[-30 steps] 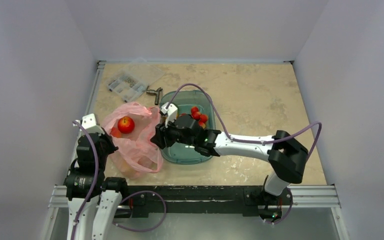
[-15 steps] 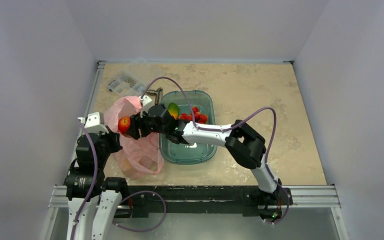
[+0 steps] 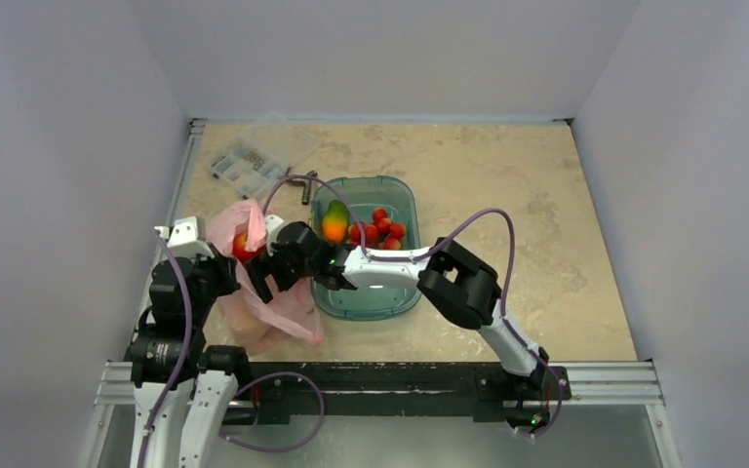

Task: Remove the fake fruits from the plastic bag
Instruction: Adjust the plastic bag at the center of the board.

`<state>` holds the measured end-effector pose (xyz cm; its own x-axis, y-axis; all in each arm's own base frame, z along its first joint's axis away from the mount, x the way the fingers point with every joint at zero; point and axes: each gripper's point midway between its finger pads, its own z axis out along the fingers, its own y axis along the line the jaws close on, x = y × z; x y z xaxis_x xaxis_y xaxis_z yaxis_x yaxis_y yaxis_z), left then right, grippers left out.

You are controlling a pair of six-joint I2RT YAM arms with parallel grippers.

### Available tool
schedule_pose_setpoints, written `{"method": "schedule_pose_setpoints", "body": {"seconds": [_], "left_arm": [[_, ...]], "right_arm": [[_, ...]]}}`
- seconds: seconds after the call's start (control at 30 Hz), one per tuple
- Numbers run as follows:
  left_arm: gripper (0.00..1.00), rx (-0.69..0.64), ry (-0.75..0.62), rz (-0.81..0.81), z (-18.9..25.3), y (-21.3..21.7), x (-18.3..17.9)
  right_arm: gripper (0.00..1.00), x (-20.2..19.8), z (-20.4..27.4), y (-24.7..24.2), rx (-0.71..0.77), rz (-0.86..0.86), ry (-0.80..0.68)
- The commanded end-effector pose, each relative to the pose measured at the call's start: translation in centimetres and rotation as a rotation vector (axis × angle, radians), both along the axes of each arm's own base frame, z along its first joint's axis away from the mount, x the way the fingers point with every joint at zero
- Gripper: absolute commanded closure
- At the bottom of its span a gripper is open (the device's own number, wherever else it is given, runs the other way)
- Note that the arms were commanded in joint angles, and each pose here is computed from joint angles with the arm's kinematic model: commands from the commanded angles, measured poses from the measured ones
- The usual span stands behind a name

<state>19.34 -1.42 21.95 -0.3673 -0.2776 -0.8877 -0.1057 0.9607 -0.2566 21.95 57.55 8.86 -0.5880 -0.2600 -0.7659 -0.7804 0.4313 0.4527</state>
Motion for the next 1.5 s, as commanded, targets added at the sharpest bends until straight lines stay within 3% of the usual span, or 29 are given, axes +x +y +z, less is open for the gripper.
{"method": "schedule_pose_setpoints", "body": {"seconds": [0.0, 0.3, 0.43, 0.6, 0.87, 0.93, 1.03, 1.2, 1.47], "left_arm": [[1.0, 0.017, -0.001, 0.015, 0.3, 0.3, 0.7], [1.0, 0.015, 0.011, 0.011, 0.1, 0.3, 0.8], [1.0, 0.02, 0.013, 0.017, 0.0, 0.4, 0.7], [1.0, 0.024, 0.024, 0.021, -0.1, 0.4, 1.5], [1.0, -0.089, 0.008, -0.067, 2.3, -2.2, 4.2], [1.0, -0.093, 0.007, -0.081, 2.9, -2.4, 4.0], [1.0, -0.056, 0.014, -0.061, 2.5, -1.7, 2.6], [1.0, 0.007, 0.087, -0.003, -0.7, -0.1, 0.5], [1.0, 0.058, 0.15, 0.029, -1.7, 0.9, 0.5]], "right_arm": [[0.1, -2.3, 2.2, -0.1, 0.007, 0.116, -0.049], [0.01, -1.4, -2.0, -0.3, -0.117, 0.04, -0.048], [0.03, -2.3, 1.8, -0.1, -0.045, 0.07, -0.037], [0.22, -6.2, 7.0, -0.4, 0.118, 0.229, 0.002], [0.51, -10.4, 7.1, 0.4, 0.24, 0.303, -0.002], [0.63, -9.0, 7.6, -0.1, 0.25, 0.238, 0.005], [0.68, -5.9, 8.5, -1.3, 0.263, 0.131, 0.016], [0.68, -0.4, 8.3, -2.9, 0.195, -0.107, -0.033], [0.6, 3.7, 9.7, -3.5, 0.204, -0.341, -0.083]]}}
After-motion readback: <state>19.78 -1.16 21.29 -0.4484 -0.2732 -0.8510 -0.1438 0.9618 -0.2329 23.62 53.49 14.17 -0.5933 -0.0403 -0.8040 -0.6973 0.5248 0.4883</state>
